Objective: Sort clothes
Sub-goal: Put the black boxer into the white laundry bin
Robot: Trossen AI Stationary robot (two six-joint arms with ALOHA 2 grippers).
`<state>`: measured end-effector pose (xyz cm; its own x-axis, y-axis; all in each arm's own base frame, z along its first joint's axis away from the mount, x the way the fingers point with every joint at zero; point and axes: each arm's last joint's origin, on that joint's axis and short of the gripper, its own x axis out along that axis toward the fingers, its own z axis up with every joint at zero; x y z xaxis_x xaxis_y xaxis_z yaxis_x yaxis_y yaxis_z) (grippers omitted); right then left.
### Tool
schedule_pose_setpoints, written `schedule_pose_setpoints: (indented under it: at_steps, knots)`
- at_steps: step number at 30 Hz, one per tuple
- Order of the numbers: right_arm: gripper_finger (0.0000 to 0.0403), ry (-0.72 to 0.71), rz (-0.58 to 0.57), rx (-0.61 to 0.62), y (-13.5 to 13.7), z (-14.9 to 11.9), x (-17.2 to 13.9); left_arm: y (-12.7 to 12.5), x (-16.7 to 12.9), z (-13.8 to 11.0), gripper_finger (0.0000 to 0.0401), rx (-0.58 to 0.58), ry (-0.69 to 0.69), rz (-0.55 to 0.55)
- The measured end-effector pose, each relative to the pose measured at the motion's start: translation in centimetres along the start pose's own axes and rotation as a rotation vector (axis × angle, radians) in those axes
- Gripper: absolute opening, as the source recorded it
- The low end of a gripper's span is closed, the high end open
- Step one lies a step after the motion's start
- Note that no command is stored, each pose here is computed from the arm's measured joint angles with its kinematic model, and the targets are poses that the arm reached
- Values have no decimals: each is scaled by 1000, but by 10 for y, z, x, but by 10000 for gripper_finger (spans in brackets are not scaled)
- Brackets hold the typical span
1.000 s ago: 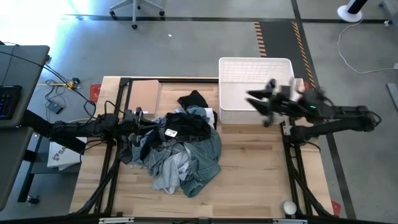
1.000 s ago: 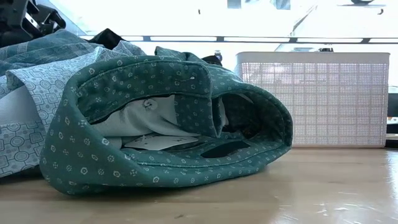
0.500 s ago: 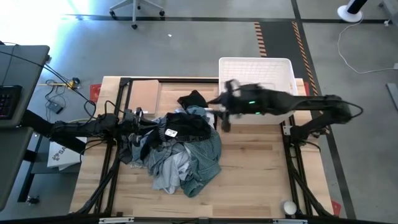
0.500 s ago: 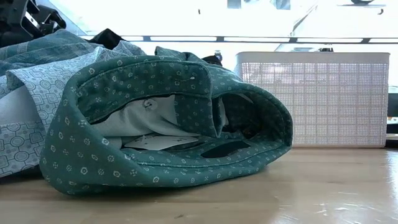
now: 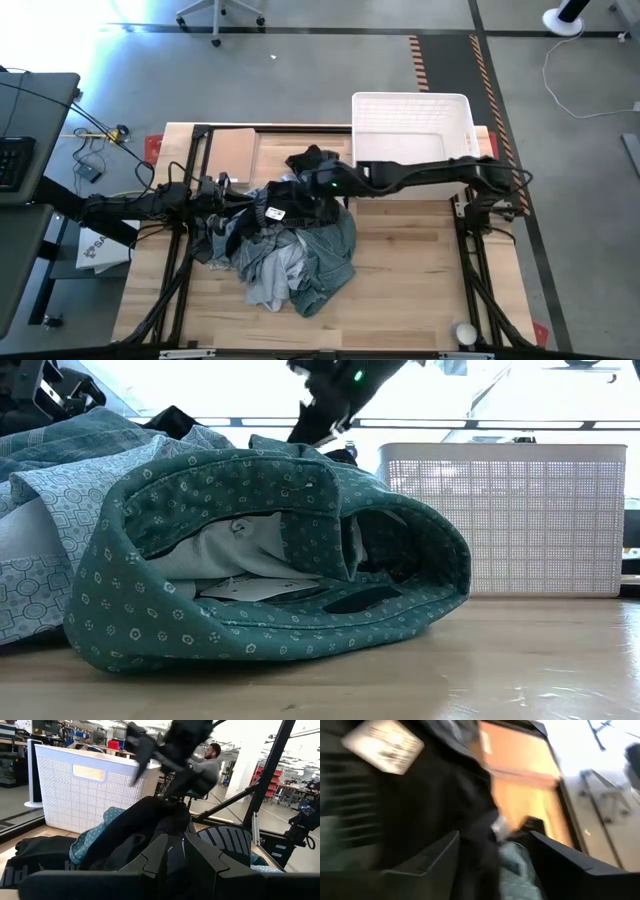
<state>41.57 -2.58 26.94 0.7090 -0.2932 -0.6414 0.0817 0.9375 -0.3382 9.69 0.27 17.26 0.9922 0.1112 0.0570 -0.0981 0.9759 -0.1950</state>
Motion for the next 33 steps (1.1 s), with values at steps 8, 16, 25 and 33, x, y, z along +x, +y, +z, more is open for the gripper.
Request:
schedule_pose_setpoints:
  at_steps: [8, 16, 25, 33]
  knots:
    - [229, 192, 370, 140, 7, -28, 51, 0, 0, 0, 62, -160, 3, -6]
    - [39, 173, 409, 62, 38, -28, 64, -1, 0, 2, 62, -370, -10, -27]
    - [24, -120, 145, -66, 23, 31, -51, -5, -1, 8, 62, -419, -80, -57]
    - [11, -358, -29, -48, -20, 47, -156, -16, -3, 14, 62, -408, -99, -224]
